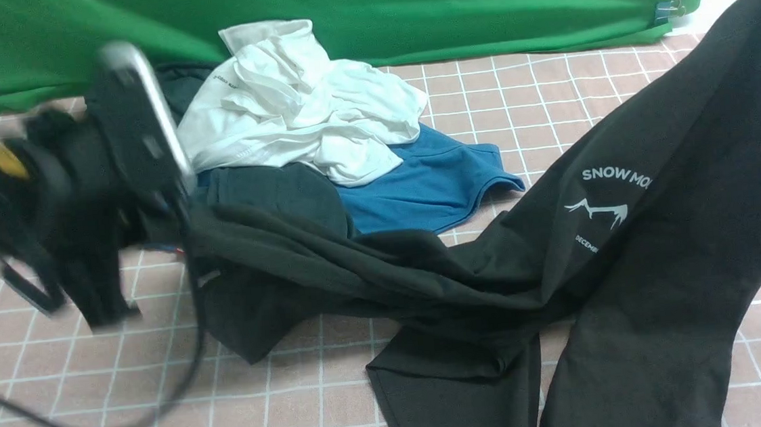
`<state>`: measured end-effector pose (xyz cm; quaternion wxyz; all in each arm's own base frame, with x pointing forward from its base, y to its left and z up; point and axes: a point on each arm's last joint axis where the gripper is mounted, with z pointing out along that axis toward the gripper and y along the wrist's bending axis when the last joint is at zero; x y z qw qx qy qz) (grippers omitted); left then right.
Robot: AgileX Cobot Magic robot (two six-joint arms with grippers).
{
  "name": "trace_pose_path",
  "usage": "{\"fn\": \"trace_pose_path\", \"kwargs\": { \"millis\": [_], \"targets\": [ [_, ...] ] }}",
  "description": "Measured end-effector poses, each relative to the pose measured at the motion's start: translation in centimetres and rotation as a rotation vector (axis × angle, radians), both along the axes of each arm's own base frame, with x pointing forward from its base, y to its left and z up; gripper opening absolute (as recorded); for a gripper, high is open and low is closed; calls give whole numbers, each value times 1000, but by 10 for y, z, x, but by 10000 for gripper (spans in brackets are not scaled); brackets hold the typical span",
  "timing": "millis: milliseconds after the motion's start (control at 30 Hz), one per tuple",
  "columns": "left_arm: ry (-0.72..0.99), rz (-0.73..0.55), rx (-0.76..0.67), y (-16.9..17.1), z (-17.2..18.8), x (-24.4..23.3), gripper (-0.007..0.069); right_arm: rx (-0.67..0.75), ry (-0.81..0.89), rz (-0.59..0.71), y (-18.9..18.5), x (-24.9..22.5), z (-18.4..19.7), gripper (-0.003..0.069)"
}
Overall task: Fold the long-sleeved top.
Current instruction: Spread the long sleeves with your arms and place them on the tabletop
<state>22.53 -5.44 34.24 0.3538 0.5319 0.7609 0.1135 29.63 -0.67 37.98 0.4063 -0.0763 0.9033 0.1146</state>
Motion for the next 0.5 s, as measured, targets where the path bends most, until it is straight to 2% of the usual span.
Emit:
{"fn": "trace_pose_path", "kwargs": {
  "millis": [167, 267, 400, 467, 500],
  "targets": [
    [-250, 172, -16, 16, 90, -5, 17, 7, -21, 16, 2, -2, 4, 99],
    [-292, 214, -33, 19, 117, -8, 17, 8, -41, 18, 3, -5, 10, 99],
    [-232, 216, -94, 16, 120, -11, 17, 15, -50, 24, 4, -9, 15, 99],
    [-108, 178, -129, 8, 103, -10, 17, 18, -43, 30, 5, -10, 15, 99],
    [73, 97, -115, 0, 72, -10, 17, 20, -37, 33, 5, -11, 14, 99]
  ]
}}
